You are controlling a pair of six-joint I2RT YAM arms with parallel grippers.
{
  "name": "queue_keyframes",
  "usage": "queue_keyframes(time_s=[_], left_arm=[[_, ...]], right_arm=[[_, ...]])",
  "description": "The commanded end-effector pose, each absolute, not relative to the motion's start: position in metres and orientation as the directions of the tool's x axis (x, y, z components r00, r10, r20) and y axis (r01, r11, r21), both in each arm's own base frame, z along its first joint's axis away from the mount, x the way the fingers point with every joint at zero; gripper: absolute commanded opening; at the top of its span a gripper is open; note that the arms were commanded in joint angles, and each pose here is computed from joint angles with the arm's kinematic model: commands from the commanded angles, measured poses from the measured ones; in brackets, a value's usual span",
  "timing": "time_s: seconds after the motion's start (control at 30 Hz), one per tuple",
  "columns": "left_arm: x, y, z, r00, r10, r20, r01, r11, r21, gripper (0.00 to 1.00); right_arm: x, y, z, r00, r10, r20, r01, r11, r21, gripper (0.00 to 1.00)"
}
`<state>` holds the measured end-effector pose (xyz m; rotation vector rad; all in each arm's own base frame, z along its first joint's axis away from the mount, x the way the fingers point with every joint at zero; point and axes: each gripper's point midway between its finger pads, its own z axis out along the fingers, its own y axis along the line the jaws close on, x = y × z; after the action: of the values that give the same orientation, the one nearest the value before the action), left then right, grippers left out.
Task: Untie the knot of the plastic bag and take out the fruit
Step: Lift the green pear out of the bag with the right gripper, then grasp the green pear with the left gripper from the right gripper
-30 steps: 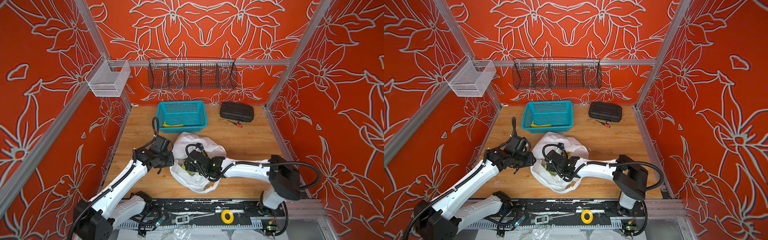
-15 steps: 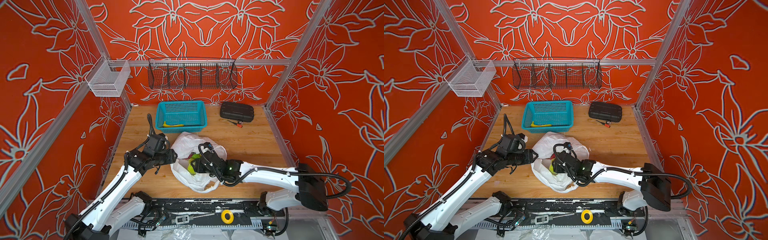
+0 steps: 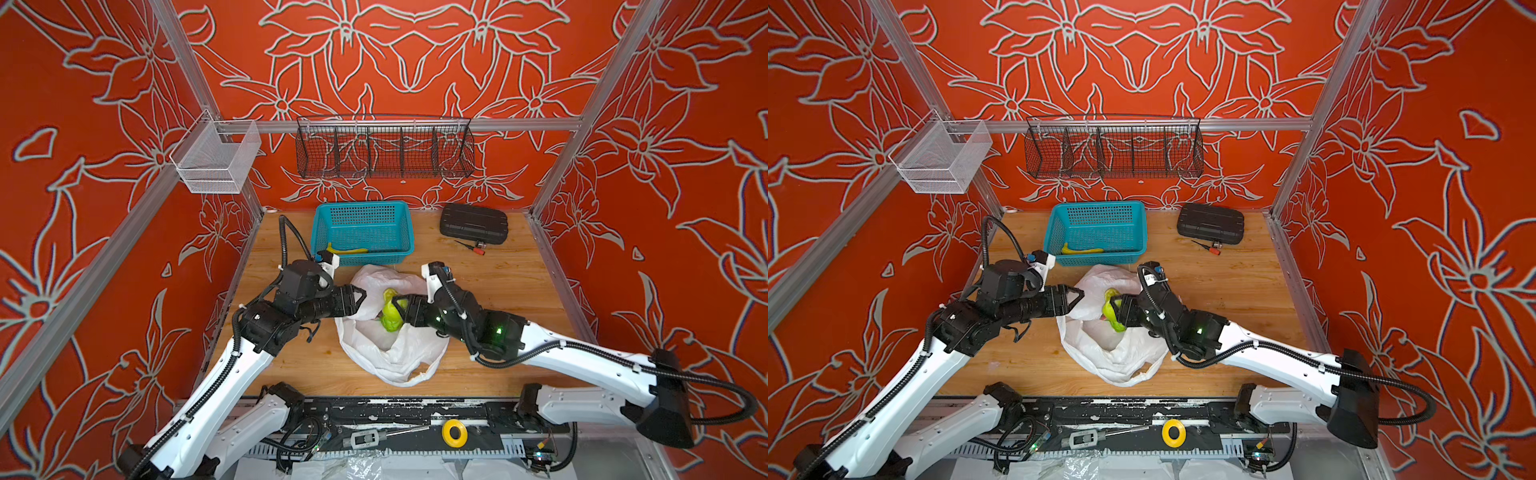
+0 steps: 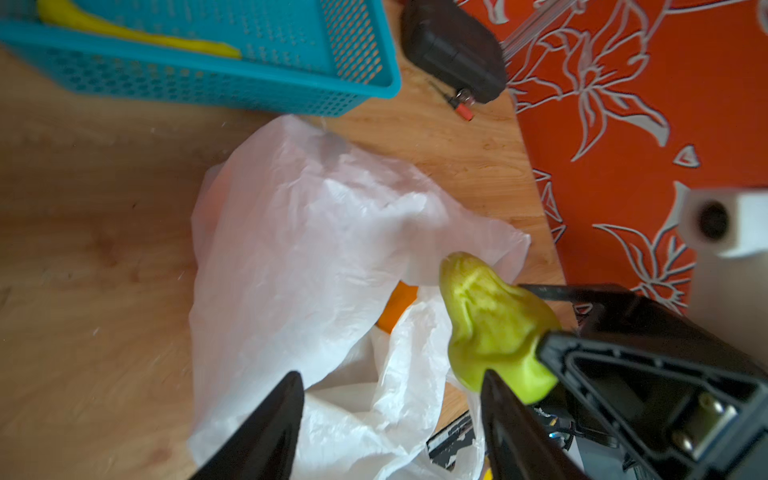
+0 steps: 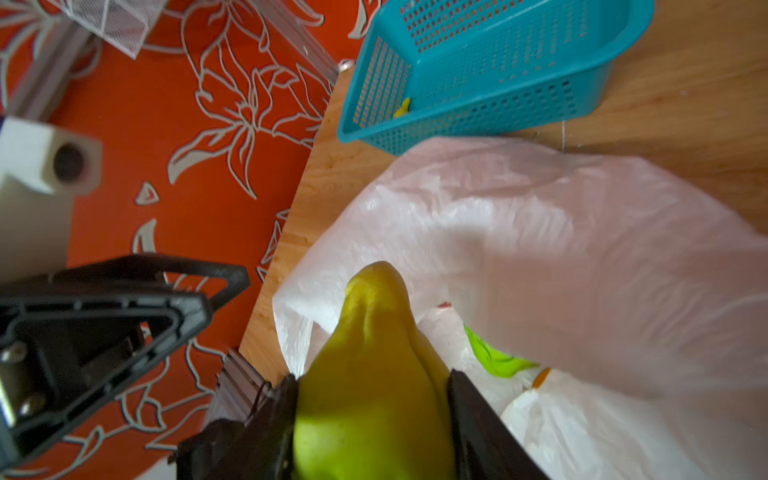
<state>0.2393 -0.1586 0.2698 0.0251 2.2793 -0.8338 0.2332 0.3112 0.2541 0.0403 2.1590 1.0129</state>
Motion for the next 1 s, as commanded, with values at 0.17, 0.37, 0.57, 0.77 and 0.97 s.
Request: queue_keyframes(time_s=[0.17,0.37,0.57,0.77,0.97], left_arm=[[0.247,-0.206,0.354,-0.317,-0.011,-0.948,0.719,0.649,-0.248,0.92],[0.252,-0.238,0.366,0.011,0.122,-0.992,0.799,0.595,0.082,0.97],[0.281,-0.259,0.353,0.102,0.243,-0.965,0.782,0.579,0.229,0.97],[0.298,-0.284,0.35,0.179,0.289,-0.941,0.775,0.547,0.316,0.96],[0.306,-0.307,0.348,0.245,0.34,-0.908,0.755,0.521,0.398,0.96]], right_arm=[[0.283,0.278,0.322,-0.675,0.509,-0.534,-0.231,0.541,0.809,0.57],[0.304,0.255,0.344,-0.667,0.605,-0.434,-0.195,0.421,0.886,0.58],[0.309,0.246,0.355,-0.673,0.646,-0.361,-0.181,0.329,0.927,0.58],[0.308,0.245,0.356,-0.678,0.649,-0.344,-0.178,0.309,0.934,0.58],[0.308,0.248,0.35,-0.694,0.643,-0.325,-0.167,0.295,0.941,0.58]])
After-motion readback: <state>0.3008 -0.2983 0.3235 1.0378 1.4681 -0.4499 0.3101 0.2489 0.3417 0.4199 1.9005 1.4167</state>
